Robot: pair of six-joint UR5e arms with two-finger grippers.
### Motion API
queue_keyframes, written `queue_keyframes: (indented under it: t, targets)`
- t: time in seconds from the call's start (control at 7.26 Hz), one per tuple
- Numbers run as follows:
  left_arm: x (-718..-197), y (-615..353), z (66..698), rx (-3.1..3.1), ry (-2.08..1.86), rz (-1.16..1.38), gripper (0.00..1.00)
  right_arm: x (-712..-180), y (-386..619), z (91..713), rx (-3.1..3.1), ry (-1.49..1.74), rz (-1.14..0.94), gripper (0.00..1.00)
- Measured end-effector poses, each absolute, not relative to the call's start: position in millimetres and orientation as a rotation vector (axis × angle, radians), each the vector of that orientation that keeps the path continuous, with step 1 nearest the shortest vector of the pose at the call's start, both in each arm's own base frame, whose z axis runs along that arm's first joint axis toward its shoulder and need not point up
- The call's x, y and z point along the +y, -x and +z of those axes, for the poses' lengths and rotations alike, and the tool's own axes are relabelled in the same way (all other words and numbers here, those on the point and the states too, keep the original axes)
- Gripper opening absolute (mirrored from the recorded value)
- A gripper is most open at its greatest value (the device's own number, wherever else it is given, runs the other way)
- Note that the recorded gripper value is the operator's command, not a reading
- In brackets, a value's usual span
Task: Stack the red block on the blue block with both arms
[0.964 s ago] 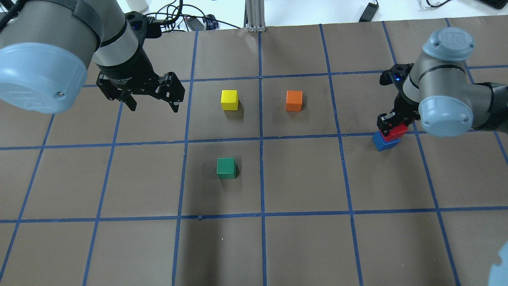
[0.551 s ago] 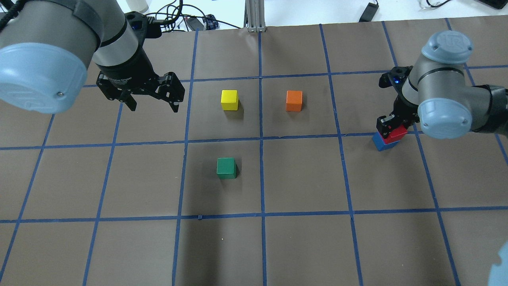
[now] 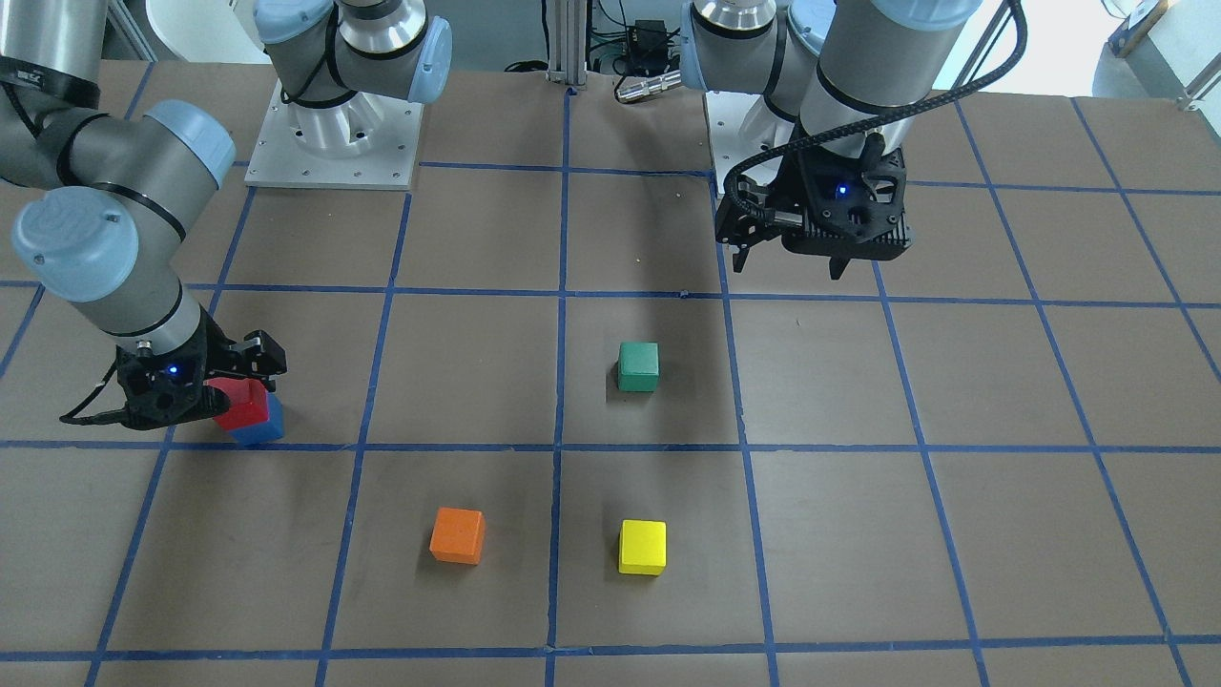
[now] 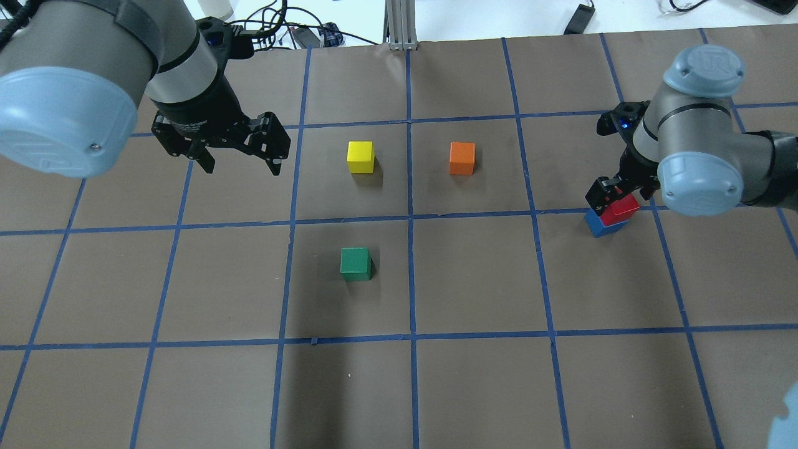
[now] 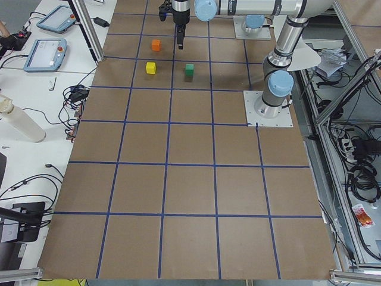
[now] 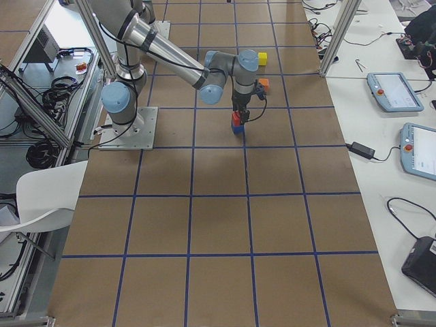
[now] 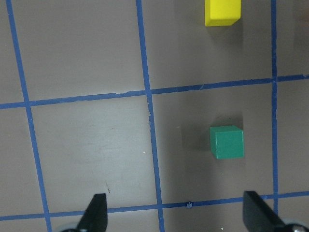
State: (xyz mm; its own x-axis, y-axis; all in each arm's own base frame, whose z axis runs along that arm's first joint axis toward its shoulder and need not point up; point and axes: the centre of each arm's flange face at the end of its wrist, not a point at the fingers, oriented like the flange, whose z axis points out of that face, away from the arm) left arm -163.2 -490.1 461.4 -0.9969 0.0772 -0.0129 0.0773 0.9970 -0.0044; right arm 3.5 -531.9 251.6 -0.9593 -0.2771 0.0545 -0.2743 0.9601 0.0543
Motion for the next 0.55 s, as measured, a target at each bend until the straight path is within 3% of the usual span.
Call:
queue_keyframes:
  t: [0.55]
  targets:
    - [-489.8, 163.1, 461.7, 3.126, -0.121, -0.011, 1.0, -554.2, -1.1, 316.8, -3.077, -0.336, -0.162, 1.0]
